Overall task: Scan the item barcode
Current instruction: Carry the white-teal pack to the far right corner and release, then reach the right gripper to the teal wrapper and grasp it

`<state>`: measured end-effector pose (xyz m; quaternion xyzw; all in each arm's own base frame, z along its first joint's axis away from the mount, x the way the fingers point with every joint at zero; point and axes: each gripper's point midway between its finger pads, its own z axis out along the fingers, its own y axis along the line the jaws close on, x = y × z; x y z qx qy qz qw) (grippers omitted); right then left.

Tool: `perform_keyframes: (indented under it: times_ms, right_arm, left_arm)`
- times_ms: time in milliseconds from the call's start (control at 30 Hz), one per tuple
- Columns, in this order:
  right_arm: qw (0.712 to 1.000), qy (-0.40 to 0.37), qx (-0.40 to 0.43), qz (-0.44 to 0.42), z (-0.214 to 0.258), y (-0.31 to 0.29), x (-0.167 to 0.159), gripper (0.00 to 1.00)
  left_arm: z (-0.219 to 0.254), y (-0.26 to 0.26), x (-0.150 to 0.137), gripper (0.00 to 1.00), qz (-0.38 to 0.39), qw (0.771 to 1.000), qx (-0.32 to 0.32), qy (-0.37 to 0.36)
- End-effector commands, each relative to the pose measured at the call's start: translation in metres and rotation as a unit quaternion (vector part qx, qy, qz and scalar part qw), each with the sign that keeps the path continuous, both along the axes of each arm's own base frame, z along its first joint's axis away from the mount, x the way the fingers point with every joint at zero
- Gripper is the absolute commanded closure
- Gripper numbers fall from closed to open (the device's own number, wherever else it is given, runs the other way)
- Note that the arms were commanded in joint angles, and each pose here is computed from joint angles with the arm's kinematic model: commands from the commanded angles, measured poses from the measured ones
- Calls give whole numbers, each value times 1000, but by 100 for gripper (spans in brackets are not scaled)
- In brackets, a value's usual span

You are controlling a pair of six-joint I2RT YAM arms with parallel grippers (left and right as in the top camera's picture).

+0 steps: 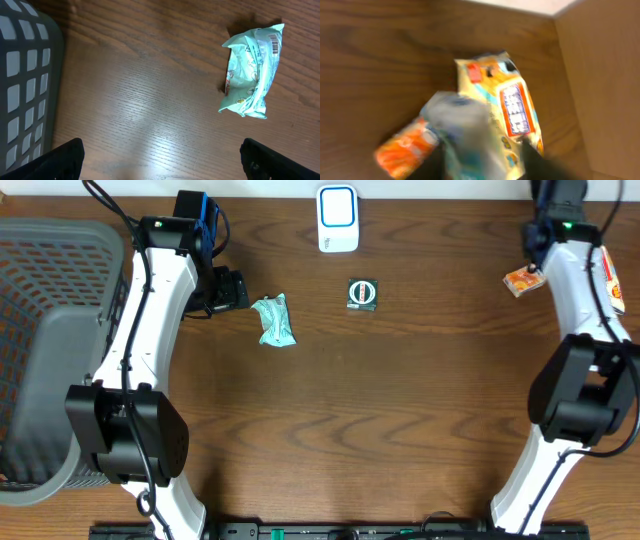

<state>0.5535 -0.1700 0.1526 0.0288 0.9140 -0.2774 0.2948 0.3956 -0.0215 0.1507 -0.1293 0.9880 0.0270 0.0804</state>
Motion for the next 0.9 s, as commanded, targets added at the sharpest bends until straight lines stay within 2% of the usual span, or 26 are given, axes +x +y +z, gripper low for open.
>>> perform_keyframes:
  times_ms: [0,167,267,367,467,500,533,600,867]
  right_arm:
    - [998,-23,50,-37,-5,-10,-5,1]
    - [992,-21,126,17,-16,13,1,1]
    - [976,-23,200,79,-21,48,8,1]
    - [945,-25,289,154,-20,95,12,1]
    - [890,-24,389,237,-10,149,7,1]
    - [859,-17,435,271,-4,175,-1,1]
    - [840,-11,459,288,-1,190,-6,1]
    - [815,5,490,308,2,214,-16,1]
    - [766,70,540,341,3,297,-45,1]
  left_arm:
    - [-2,3,-3,2,-6,1000,8,6]
    - [-2,4,-3,2,-6,1000,8,6]
    - [-2,4,-3,2,-6,1000,8,6]
    - [-2,3,-3,2,-6,1000,8,6]
    - [-2,4,-3,2,-6,1000,8,6]
    - [-2,3,-3,2,-6,1000,8,6]
    - [-2,4,-3,2,-6,1000,8,6]
    - [-2,4,-3,2,-6,1000,8,6]
    - [-2,3,-3,2,-6,1000,8,6]
